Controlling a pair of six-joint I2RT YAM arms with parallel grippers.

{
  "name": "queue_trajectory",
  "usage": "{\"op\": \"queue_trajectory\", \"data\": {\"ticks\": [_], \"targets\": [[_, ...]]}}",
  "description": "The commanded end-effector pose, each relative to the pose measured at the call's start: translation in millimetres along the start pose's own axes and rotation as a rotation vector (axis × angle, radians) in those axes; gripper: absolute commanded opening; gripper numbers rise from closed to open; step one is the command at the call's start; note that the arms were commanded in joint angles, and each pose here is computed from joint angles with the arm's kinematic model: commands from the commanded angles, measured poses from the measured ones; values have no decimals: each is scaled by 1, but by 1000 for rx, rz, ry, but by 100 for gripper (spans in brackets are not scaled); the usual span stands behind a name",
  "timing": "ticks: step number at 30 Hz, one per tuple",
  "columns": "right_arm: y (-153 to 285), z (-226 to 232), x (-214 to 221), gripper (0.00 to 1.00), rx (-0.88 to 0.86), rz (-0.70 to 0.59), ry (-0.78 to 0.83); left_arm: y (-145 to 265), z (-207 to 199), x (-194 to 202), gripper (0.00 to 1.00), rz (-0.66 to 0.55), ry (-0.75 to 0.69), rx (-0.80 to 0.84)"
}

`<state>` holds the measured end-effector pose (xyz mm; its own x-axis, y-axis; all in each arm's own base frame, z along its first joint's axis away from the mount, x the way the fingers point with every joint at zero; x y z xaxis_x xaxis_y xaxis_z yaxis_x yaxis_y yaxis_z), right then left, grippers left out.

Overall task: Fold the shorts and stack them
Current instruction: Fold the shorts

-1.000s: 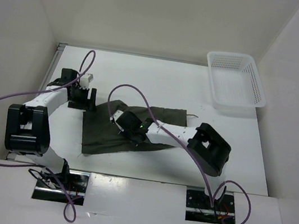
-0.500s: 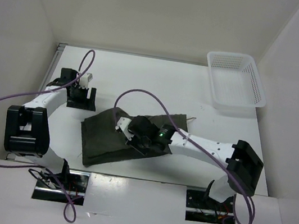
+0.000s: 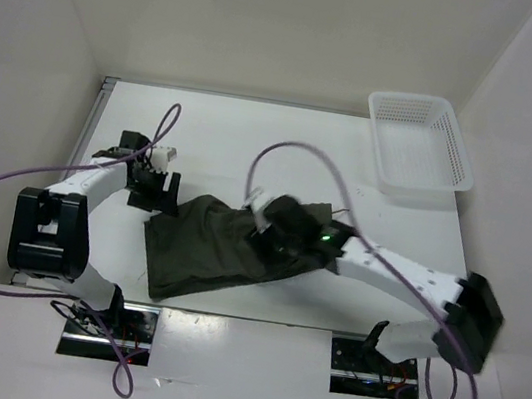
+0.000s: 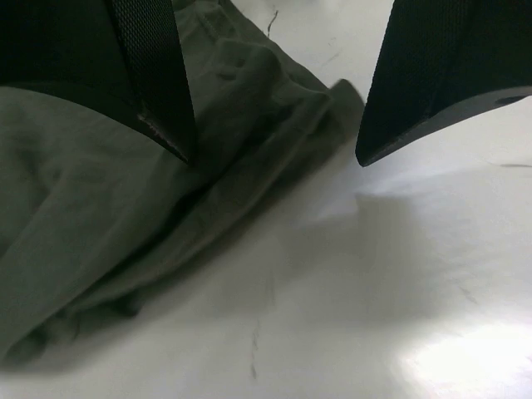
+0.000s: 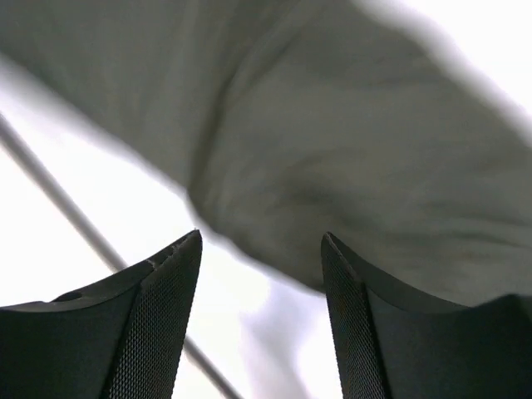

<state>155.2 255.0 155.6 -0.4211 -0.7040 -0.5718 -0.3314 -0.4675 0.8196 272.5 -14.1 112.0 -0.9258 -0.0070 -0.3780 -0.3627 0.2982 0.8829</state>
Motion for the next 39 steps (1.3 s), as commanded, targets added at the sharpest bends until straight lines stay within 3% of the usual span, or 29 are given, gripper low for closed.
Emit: {"op": "queue_trajectory", "data": {"ticks": [1, 2, 4, 6, 9, 13, 17, 18, 20, 24, 25, 28, 31, 32, 33, 34, 37, 39], "targets": [[57, -42, -41, 65, 73, -410, -328, -5, -9, 29, 84, 97, -44, -53], [69, -63, -40, 64, 121, -467, -403, -9, -4, 33, 84, 108, -43, -85], [65, -82, -35, 51, 199, -465, -478, -12, 1, 36, 84, 109, -60, -146], [45, -100, -27, 40, 265, -401, -516, -16, 3, 33, 81, 99, -77, -182], [6, -108, -20, 33, 284, -273, -539, -19, 6, 36, 74, 113, -101, -245], [-45, -112, -11, 14, 284, -89, -572, -21, 8, 35, 59, 113, -113, -286], [-82, -118, 11, 0, 317, 55, -660, -25, 16, 36, 35, 104, -117, -347], [-86, -121, 16, 0, 324, 69, -686, -25, 17, 34, 24, 89, -119, -359], [-93, -132, 16, 0, 353, 66, -745, -30, 21, 24, 15, 39, -125, -388], [-97, -170, 0, 0, 463, -11, -864, -40, 30, -15, 10, -67, -130, -472], [-99, -178, -1, 0, 483, -22, -904, -35, 28, -39, 10, -134, -132, -480], [-103, -210, -14, 0, 530, -83, -963, -28, 26, -90, 15, -274, -132, -506], [-106, -227, -37, 0, 525, -141, -956, -29, 28, -113, 23, -328, -127, -537], [-104, -232, -48, 0, 524, -167, -944, -24, 26, -122, 30, -354, -127, -536], [-102, -234, -55, 0, 511, -183, -933, -27, 27, -124, 50, -350, -127, -537], [-100, -235, -61, 0, 497, -199, -907, -27, 29, -127, 62, -359, -122, -563], [-82, -242, -79, 8, 480, -271, -889, -15, 33, -144, 82, -428, -102, -640], [-58, -240, -86, 18, 453, -332, -878, 6, 37, -150, 86, -443, -80, -662]]}}
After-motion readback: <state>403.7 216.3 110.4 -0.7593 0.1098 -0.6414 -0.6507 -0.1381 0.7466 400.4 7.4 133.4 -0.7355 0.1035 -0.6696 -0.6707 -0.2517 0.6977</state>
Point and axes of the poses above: each gripper's point midway between its finger pads, its own y axis back along the fingers, its own z axis along the line the jaws close on, x = y × z, the point moved 7 cm from there along y, back along the fingers, and after that the axes turned 1 degree about y, right-handed, at the moved point
